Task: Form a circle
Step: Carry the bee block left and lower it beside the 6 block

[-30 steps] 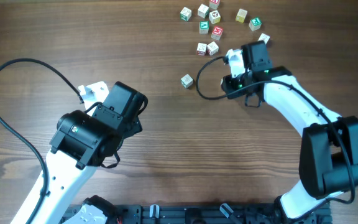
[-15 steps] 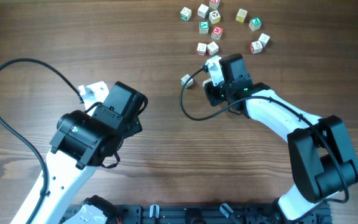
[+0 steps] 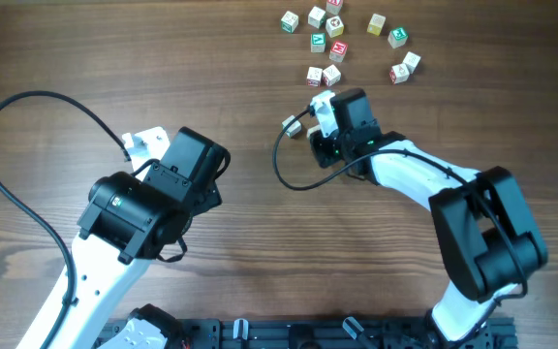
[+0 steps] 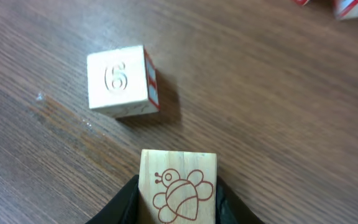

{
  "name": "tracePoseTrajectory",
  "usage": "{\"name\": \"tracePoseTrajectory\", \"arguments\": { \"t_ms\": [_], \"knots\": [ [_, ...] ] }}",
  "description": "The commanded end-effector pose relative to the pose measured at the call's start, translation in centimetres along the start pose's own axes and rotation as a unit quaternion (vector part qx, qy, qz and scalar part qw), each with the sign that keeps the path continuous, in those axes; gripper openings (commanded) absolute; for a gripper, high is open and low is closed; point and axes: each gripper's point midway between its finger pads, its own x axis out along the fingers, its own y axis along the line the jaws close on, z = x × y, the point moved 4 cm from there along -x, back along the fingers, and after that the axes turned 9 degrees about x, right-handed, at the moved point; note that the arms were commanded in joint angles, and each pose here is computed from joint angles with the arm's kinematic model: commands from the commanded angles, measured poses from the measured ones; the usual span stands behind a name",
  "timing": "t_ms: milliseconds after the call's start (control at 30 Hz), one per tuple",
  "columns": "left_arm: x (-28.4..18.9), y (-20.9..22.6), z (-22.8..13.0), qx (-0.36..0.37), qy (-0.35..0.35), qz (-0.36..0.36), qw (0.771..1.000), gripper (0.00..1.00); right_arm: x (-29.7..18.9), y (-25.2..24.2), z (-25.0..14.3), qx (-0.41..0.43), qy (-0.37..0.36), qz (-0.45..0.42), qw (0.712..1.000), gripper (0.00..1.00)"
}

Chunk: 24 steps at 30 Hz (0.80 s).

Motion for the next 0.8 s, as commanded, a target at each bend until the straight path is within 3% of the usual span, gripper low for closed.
{"name": "tracePoseTrajectory", "arguments": {
  "t_ms": [0,667,767],
  "knots": [
    [0.0,0.2,-0.1,0.001,-0.001,0.001,1.000,1.00,1.4,-0.2,-1.5,0.007,0.023,-0.004,1.000,0.29],
    [0.0,0.2,-0.1,0.001,-0.001,0.001,1.000,1.00,1.5,-0.1,0.1,0.001,-0.016,-0.002,1.000,0.37],
    [0.0,0.2,-0.1,0.001,-0.001,0.001,1.000,1.00,1.5,-0.2,0.1,0.001,-0.016,-0.002,1.000,0.43]
  ]
}}
